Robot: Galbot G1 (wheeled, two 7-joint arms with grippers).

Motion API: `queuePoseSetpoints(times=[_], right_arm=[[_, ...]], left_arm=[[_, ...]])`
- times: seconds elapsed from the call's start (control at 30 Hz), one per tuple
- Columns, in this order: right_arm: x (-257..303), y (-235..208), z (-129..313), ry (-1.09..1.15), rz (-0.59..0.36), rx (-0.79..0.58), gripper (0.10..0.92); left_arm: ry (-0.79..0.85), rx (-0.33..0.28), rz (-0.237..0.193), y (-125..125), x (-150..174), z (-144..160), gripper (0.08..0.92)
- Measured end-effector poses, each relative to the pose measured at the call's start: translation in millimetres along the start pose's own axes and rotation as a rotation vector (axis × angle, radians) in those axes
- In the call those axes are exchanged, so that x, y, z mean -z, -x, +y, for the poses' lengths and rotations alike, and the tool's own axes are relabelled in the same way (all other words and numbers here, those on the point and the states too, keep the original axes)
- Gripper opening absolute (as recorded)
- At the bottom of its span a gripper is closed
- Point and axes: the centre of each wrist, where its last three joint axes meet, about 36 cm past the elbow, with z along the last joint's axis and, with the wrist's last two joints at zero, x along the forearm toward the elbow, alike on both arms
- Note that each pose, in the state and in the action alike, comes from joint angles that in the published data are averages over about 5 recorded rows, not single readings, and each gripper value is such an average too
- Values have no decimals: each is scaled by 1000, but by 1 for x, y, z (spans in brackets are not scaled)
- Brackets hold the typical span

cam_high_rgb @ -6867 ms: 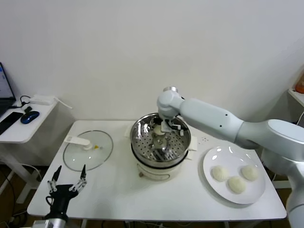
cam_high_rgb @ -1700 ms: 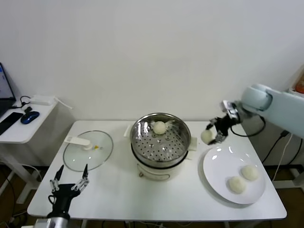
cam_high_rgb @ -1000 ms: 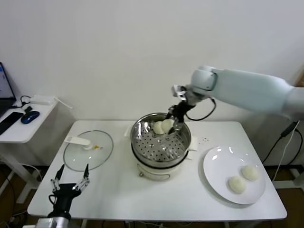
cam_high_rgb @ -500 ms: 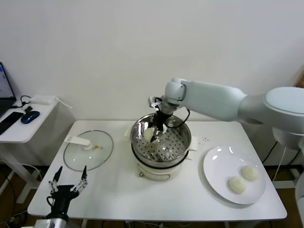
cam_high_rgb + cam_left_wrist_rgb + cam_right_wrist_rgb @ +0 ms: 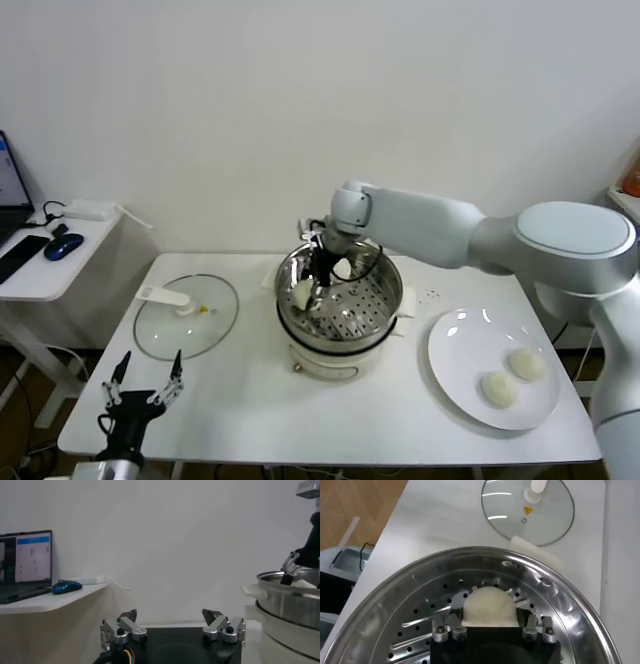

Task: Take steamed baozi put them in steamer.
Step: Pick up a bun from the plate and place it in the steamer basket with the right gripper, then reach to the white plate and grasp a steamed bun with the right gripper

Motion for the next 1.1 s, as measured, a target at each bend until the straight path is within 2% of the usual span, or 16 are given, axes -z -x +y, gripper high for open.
queuePoseSetpoints(times=[0.13,0.3,0.57,0.8,1.1], right_arm=[[1,4,0,-2,1,-1,703],[1,3,0,-5,-1,-5,803],[-2,-16,1,-16,-2,-3,822],[-17,-66,8,-39,12,-11,823],[-77,-140,40,-43,79,-21,823]], left_arm=[[-1,0,1,0,0,0,823],[-1,0,1,0,0,0,823],[-2,0,1,0,0,0,823],[-5,-2,0,0,0,-1,823],[-10,-4,-4,3,3,-2,823]])
